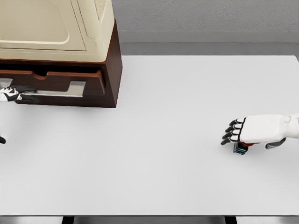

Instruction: Open the cabinet drawer with left arm, and place a switch into the drawer with right arm

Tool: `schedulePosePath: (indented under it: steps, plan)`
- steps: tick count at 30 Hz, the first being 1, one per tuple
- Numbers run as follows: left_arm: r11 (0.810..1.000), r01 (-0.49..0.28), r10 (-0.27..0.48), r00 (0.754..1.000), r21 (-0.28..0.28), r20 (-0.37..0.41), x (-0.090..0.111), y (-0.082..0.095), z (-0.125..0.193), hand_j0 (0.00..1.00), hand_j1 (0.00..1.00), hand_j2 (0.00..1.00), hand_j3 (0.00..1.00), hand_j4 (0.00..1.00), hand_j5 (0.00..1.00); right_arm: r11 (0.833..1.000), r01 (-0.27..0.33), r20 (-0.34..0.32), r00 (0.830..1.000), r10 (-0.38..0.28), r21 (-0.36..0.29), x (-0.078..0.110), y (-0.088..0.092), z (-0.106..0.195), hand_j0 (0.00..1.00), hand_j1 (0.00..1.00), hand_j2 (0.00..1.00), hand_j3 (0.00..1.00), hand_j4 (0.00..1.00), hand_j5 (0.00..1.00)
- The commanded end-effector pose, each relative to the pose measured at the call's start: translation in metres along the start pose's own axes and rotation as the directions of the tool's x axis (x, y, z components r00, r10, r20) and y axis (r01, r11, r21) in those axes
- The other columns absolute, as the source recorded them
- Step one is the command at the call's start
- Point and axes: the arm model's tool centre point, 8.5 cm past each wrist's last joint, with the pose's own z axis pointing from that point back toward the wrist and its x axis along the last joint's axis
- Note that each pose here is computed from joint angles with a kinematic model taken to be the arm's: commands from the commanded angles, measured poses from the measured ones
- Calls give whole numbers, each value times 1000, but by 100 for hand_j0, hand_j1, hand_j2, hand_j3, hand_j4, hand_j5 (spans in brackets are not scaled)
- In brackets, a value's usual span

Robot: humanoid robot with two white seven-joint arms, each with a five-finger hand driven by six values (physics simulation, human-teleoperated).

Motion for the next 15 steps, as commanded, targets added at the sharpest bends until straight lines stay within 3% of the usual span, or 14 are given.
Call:
schedulePosePath:
  steps: [1,15]
  plan:
    - [1000,6,-6,1000,-15,5,2,-4,3,100,100,100,100,100,100,1000,4,-1,1000,-4,-1,0,0,0,100,100,100,100,100,100]
    - [999,20,-20,1000,-28,4,11,-10,16,100,100,100,100,100,100,1000,3,-1,1000,-3,-1,0,0,1,99,99,99,99,99,99]
